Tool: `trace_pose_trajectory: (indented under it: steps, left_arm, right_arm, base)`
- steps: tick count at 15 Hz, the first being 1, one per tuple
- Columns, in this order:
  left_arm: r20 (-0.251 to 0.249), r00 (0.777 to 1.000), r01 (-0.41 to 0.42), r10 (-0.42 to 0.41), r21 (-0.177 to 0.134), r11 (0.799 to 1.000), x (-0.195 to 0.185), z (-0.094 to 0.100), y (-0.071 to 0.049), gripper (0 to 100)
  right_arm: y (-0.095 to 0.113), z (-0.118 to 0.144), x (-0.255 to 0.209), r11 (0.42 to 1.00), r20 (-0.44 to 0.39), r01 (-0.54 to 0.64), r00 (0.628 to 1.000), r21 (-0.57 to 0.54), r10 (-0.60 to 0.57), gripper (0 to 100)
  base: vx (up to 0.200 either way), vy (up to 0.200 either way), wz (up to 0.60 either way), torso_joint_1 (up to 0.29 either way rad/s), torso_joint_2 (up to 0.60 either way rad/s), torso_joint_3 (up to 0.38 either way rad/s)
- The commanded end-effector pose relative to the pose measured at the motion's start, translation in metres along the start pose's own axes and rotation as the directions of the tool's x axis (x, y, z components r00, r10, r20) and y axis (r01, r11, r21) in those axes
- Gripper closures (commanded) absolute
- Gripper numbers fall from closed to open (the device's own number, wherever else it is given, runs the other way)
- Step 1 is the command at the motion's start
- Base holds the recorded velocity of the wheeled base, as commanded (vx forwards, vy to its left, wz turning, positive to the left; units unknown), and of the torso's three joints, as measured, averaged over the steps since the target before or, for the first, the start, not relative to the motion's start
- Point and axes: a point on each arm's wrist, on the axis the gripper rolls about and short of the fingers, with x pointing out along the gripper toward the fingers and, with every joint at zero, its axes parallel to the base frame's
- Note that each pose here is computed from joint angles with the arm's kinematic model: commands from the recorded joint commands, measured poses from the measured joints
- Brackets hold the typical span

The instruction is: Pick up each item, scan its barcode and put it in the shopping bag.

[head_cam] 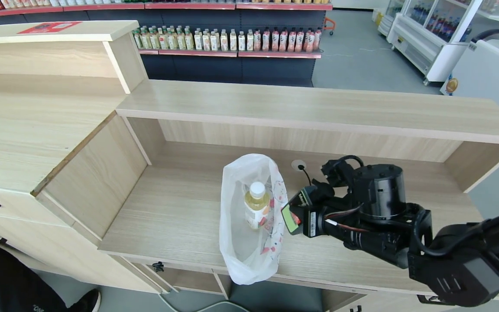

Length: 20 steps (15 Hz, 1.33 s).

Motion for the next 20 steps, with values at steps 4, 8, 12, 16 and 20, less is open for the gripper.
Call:
trace_pose_trajectory:
  steps: [4, 8, 12, 16, 20]
  left_arm:
    - [0.0, 1.0, -0.001, 0.001, 0.004, 1.0, 0.0, 0.0, 0.0, 0]
    - [0.0, 1.0, -0.001, 0.001, 0.007, 1.0, 0.0, 0.0, 0.0, 0]
    - [0.0, 1.0, -0.001, 0.001, 0.009, 1.0, 0.0, 0.0, 0.0, 0]
    - [0.0, 1.0, -0.001, 0.001, 0.009, 1.0, 0.0, 0.0, 0.0, 0]
    - [0.0, 1.0, -0.001, 0.001, 0.009, 1.0, 0.0, 0.0, 0.0, 0]
  right_arm:
    - [-0.005, -0.029, 0.03, 1.0, -0.096, 0.029, 0.995, -0.008, -0.029, 100]
    - [0.007, -0.055, 0.056, 1.0, -0.105, -0.008, 0.994, -0.026, 0.005, 100]
    - [0.009, -0.075, 0.068, 0.998, -0.131, 0.027, 0.991, -0.049, -0.033, 100]
    - [0.008, -0.082, 0.08, 0.995, -0.096, 0.056, 0.993, -0.083, -0.064, 100]
    - [0.011, -0.081, 0.091, 0.995, -0.075, 0.052, 0.996, -0.082, -0.058, 100]
  base:
    - [0.0, 0.0, 0.0, 0.0, 0.0, 0.0]
    - [0.0, 0.0, 0.0, 0.0, 0.0, 0.0]
    - [0.0, 0.0, 0.0, 0.0, 0.0, 0.0]
    - [0.0, 0.0, 0.0, 0.0, 0.0, 0.0]
    - [0.0, 0.0, 0.0, 0.0, 0.0, 0.0]
